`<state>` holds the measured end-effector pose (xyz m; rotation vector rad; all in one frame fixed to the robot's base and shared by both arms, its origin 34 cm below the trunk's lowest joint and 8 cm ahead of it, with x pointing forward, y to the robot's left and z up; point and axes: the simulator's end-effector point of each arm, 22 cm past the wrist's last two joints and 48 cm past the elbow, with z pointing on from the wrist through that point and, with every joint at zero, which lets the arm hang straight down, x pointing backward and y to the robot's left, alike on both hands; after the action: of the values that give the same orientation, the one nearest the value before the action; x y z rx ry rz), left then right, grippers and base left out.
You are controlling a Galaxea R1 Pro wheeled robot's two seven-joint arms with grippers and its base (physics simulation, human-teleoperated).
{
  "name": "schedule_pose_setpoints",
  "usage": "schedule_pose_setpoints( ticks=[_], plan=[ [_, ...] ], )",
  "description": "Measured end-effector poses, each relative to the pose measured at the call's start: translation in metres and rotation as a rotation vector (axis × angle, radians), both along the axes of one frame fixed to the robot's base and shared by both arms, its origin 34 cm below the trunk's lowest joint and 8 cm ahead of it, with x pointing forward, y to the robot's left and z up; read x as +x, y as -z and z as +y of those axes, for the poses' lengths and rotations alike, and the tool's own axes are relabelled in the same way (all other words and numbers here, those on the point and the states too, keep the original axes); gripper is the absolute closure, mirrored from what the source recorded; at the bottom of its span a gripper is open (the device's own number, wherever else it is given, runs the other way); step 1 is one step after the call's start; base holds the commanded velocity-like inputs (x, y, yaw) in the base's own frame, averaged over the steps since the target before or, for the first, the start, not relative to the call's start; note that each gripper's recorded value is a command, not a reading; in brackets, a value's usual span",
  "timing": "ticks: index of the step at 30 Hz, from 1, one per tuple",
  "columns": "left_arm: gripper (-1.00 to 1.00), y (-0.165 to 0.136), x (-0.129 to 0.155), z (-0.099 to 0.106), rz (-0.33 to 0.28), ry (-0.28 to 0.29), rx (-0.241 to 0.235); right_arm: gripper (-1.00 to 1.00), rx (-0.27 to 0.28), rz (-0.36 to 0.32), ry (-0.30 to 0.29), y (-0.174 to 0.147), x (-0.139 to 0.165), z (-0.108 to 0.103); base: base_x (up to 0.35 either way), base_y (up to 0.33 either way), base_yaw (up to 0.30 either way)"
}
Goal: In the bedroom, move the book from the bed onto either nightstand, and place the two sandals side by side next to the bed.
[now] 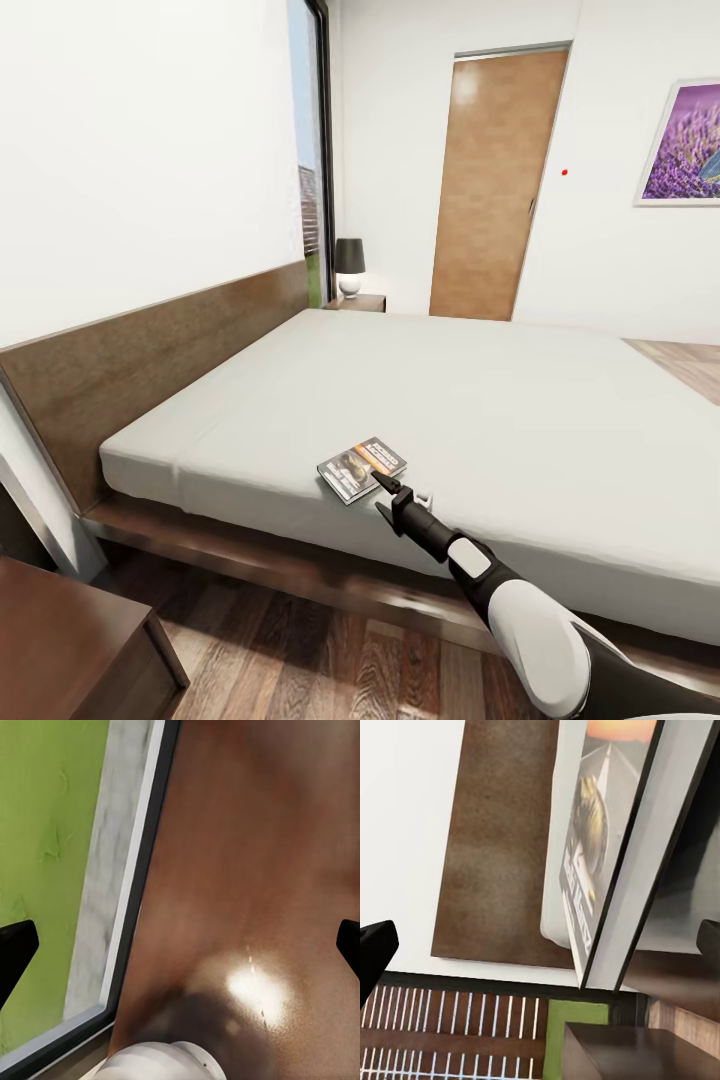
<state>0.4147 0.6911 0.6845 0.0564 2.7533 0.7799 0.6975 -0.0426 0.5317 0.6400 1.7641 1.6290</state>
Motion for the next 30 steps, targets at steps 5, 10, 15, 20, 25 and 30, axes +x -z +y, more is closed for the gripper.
schedule_pose_setpoints(
  ticks=[5,10,15,20,25,30],
  plan=[
    [-1.0,0.0,0.0,0.0,0.0,0.0,0.0,-1.0,0.0,0.002,-0.001,0.0005,-0.0004,0.0009,0.0,0.0,0.0],
    [-1.0,0.0001,0.0,0.0,0.0,0.0,0.0,-1.0,-0.006,0.011,-0.002,0.0027,-0.0007,0.0025,0.0,0.0,0.0],
    [-1.0,0.0001,-0.0001,0.0,0.0,0.0,0.0,-1.0,-0.007,0.015,-0.003,0.003,-0.0005,0.0039,0.0,0.0,0.0],
    [-1.0,0.0002,-0.0001,0.0,0.001,0.0,0.0,-1.0,-0.007,0.015,-0.005,0.0021,-0.0001,0.0058,0.0,0.0,0.0],
    [-1.0,0.0002,-0.0001,0.0,0.001,0.0,0.0,-1.0,-0.007,0.017,-0.009,0.0022,-0.0007,0.008,0.0,0.0,0.0],
    [-1.0,0.0002,-0.0001,0.0,0.001,0.0,0.0,-1.0,-0.006,0.018,-0.012,0.002,-0.0011,0.0097,0.0,0.0,0.0]
  ],
)
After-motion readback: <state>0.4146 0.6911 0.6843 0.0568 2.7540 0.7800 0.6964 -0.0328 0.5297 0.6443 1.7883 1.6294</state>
